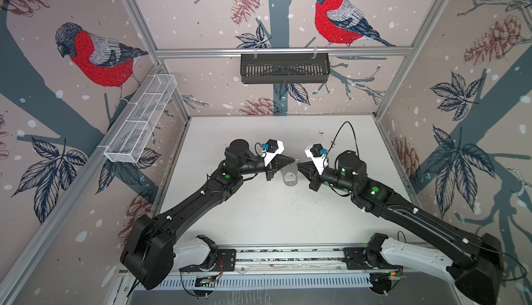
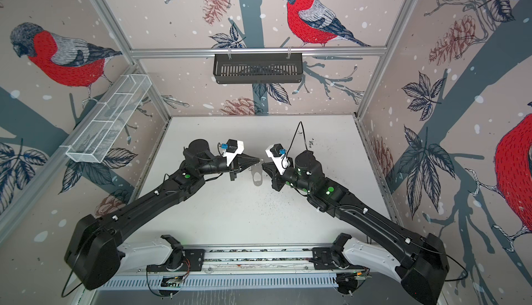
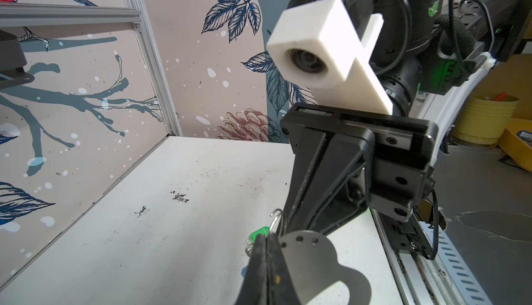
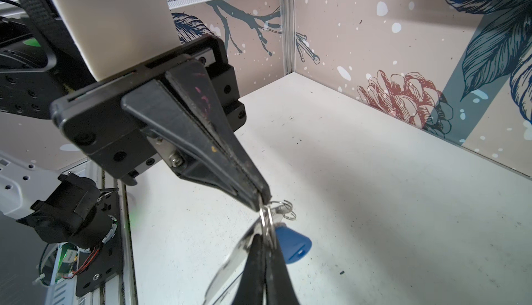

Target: Put the keys on the keyring

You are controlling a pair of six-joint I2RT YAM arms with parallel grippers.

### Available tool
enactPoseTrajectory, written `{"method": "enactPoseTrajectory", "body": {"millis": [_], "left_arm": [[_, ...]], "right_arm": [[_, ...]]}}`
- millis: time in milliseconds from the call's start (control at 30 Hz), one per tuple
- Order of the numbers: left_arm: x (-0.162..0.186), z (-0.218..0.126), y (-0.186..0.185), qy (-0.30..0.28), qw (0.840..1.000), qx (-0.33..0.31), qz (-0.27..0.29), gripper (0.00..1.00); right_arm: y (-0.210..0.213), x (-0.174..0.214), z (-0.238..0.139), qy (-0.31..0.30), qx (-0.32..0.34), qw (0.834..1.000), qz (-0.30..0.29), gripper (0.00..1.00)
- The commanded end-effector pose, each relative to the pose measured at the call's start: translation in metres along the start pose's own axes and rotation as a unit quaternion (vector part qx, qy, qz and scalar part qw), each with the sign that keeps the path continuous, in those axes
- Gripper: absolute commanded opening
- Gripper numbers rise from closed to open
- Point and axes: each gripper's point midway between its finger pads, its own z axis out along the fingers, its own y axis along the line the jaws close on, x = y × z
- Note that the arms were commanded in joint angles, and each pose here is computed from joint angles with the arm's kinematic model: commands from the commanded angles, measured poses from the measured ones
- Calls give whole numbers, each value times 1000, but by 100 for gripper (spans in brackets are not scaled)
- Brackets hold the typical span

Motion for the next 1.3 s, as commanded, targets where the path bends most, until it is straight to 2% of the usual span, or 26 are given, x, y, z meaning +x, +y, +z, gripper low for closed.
{"method": "enactPoseTrajectory", "body": {"millis": [0, 67, 167, 200, 367, 433, 667, 800, 1000, 1267], "left_arm": [[-13, -2, -2, -25, 1000, 0, 18, 0], [-12, -3, -3, -25, 999, 0, 19, 0], [-8, -4, -5, -23, 1000, 0, 17, 0], [-7, -4, -5, -23, 1000, 2, 17, 0], [-5, -5, -8, -22, 1000, 8, 17, 0], [-7, -5, -9, -24, 999, 11, 19, 0], [-13, -4, -13, -34, 999, 27, 23, 0], [-16, -5, -16, -44, 998, 34, 23, 0], [-18, -5, -16, -46, 998, 32, 24, 0], [-19, -5, -14, -47, 998, 27, 27, 0]], "right_arm": [[9, -12, 2, -13, -17, 1000, -21, 1], [4, -15, 0, -11, -1, 1000, -22, 9], [-5, -21, -8, -18, 28, 999, -20, 33], [-8, -25, -13, -27, 38, 999, -18, 38], [-14, -47, -41, -83, 62, 994, -24, 45], [-17, -54, -48, -93, 68, 993, -25, 45], [-15, -49, -38, -76, 52, 995, -33, 24], [-8, -43, -31, -67, 27, 997, -35, 19], [-2, -32, -23, -51, 2, 998, -34, 20], [-2, -23, -21, -41, -1, 999, -27, 22]]}}
